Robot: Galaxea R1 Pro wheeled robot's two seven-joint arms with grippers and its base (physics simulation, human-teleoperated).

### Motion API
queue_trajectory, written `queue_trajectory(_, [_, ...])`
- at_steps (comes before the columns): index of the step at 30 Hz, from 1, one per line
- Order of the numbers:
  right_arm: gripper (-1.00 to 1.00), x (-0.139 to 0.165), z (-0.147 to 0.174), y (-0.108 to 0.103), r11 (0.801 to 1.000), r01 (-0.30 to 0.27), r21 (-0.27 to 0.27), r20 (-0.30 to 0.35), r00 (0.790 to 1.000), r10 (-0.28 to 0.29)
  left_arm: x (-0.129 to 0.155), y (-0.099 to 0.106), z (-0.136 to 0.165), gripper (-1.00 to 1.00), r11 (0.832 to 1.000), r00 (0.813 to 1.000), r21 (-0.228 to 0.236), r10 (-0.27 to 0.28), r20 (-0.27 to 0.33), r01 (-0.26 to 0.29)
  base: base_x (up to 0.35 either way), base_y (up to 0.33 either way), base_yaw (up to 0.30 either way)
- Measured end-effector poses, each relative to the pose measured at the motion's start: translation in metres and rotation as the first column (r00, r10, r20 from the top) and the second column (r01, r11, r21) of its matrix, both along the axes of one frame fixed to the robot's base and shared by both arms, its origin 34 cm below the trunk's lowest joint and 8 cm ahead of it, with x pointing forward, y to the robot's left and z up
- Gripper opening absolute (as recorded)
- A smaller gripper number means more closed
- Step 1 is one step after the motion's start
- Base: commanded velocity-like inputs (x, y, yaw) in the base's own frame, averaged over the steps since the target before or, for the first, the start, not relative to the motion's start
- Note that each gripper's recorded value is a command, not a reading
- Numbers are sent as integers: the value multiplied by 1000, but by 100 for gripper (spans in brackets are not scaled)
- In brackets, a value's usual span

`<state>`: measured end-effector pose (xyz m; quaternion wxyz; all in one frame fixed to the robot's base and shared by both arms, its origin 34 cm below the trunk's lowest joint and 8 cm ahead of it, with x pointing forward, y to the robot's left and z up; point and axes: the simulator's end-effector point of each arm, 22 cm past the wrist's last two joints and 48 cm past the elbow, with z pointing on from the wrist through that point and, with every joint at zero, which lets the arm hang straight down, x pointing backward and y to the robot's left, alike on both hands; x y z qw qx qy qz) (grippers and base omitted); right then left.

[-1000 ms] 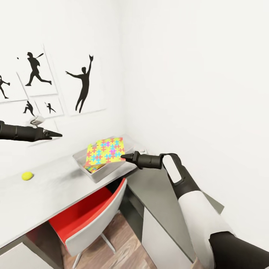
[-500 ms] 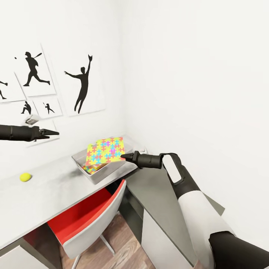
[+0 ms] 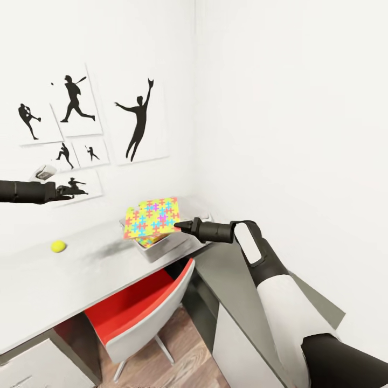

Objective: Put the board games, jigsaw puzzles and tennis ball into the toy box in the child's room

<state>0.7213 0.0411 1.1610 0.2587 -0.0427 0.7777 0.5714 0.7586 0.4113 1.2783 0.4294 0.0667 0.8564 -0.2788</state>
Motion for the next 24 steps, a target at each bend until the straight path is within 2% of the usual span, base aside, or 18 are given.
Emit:
queue_trajectory(6, [-100, 0, 0, 0, 1000, 0, 2, -1, 1000, 0, 0, 0, -2, 100, 1000, 1000, 0, 0, -3, 0, -9, 128, 184])
queue_trajectory(10, [-100, 0, 0, 0, 1000, -1, 5, -1, 1000, 1, 0, 0, -2, 100, 1000, 1000, 0, 0, -3, 0, -61, 186, 38])
queue_trajectory(18, [-100, 0, 2, 0, 1000, 0, 12, -2, 1000, 0, 0, 2, -2, 100, 1000, 1000, 1, 3, -3, -3, -8, 28, 5])
queue_trajectory(24, [-100, 0, 2, 0, 1000, -1, 12, -2, 1000, 1, 0, 2, -2, 100, 1000, 1000, 2, 3, -3, -3, 86, 109, 0])
